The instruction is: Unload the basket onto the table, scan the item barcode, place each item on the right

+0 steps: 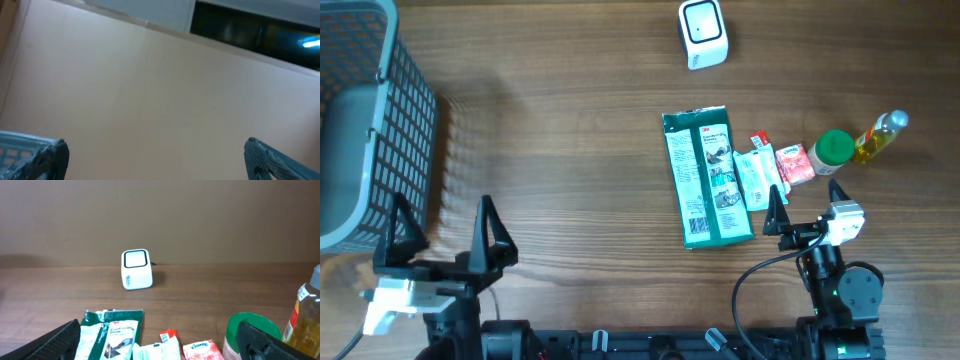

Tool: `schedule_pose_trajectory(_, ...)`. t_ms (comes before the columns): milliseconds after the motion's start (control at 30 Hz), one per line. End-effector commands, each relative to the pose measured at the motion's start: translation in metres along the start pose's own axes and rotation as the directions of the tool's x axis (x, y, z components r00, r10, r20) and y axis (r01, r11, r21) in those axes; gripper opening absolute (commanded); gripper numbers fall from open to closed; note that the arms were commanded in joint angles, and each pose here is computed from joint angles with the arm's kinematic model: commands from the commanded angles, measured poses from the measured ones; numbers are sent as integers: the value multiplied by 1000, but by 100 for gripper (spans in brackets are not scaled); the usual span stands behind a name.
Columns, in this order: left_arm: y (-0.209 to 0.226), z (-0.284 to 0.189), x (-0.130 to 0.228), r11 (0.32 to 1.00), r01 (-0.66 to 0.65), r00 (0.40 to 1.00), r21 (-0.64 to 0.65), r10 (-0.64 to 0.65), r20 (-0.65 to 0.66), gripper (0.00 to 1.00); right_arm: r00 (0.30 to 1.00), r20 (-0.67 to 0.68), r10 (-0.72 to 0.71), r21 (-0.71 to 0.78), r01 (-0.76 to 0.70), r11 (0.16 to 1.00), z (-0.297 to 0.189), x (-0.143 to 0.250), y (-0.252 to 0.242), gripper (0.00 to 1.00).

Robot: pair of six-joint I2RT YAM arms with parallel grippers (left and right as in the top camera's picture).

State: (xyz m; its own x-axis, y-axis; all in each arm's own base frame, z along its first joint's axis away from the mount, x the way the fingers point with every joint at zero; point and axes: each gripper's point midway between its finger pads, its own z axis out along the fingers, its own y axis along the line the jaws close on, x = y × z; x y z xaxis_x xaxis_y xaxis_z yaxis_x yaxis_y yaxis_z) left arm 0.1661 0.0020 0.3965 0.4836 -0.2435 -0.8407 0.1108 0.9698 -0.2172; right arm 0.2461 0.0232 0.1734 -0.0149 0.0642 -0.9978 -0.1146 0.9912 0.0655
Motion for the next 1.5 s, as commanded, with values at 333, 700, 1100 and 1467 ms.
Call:
schedule_pose_trajectory(333, 32, -8, 131, 1000, -17, 994, -15, 16, -108, 100, 1000, 10, -13, 3, 12, 1000, 0, -2, -1, 100)
schedule_pose_trajectory(700, 64, -50, 240, 990, -112, 832, -89, 45, -553, 100, 1000, 10, -13, 3, 12, 1000, 0, -2, -1, 100)
schedule_pose_trajectory(1100, 49, -50, 242, 980, -194, 808, 47, 186, -558, 100, 1000, 10, -13, 3, 12, 1000, 0, -2, -1, 100)
schedule_pose_trajectory(1467, 49, -50, 243, 980, -194, 808, 47, 186, -560, 100, 1000, 10, -13, 3, 12, 1000, 0, -2, -1, 100)
